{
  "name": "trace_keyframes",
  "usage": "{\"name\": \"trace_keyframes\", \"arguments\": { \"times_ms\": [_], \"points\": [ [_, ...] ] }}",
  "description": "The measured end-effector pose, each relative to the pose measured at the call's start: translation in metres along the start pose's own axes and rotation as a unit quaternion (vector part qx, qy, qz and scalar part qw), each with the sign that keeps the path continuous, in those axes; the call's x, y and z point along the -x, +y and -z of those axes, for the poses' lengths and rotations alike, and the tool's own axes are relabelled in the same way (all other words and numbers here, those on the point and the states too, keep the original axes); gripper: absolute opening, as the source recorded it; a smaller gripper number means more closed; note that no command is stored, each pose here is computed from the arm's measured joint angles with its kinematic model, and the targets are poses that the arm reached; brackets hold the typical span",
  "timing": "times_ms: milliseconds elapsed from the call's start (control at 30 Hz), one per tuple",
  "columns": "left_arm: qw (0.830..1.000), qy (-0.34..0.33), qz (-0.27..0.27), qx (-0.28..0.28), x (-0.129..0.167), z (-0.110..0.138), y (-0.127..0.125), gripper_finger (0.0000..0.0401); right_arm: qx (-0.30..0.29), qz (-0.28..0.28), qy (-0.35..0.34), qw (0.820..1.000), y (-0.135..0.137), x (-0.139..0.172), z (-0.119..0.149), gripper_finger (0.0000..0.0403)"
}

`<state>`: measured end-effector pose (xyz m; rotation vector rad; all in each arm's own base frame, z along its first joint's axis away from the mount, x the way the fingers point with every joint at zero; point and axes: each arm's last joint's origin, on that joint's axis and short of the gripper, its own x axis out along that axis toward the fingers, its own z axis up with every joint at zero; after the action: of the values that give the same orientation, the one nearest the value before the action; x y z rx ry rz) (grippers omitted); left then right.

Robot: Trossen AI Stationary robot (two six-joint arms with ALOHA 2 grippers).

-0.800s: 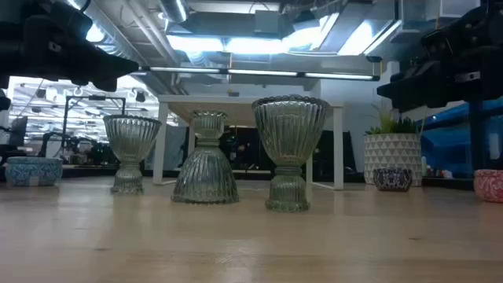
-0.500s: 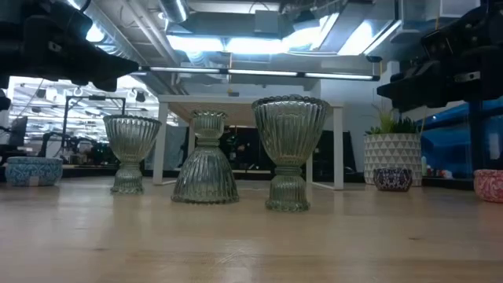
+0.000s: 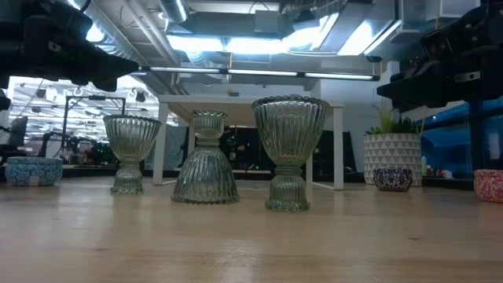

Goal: Pick & Place candle stick holders

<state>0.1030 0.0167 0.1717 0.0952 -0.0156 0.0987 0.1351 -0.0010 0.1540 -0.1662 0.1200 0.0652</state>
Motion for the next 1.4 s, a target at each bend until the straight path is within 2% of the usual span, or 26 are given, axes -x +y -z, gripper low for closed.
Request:
{"name": "trace_keyframes", "arguments": {
  "times_ms": [767,933,1133,1400],
  "points": [
    [1.000,0.000,0.000,0.000,0.000,0.000,0.000,0.0002,0.000,-0.001,-0.002,1.000,0.000,0.000,0.000,0.0007],
    [1.000,0.000,0.000,0.000,0.000,0.000,0.000,0.0002,-0.063,-0.018,-0.010,0.998,0.001,0.000,-0.002,0.0007],
    [1.000,0.000,0.000,0.000,0.000,0.000,0.000,0.0002,-0.114,-0.012,-0.054,0.992,-0.001,0.001,-0.010,0.0007],
    [1.000,0.000,0.000,0.000,0.000,0.000,0.000,0.0002,-0.098,-0.010,-0.072,0.992,-0.001,0.001,-0.014,0.0007]
  ]
}}
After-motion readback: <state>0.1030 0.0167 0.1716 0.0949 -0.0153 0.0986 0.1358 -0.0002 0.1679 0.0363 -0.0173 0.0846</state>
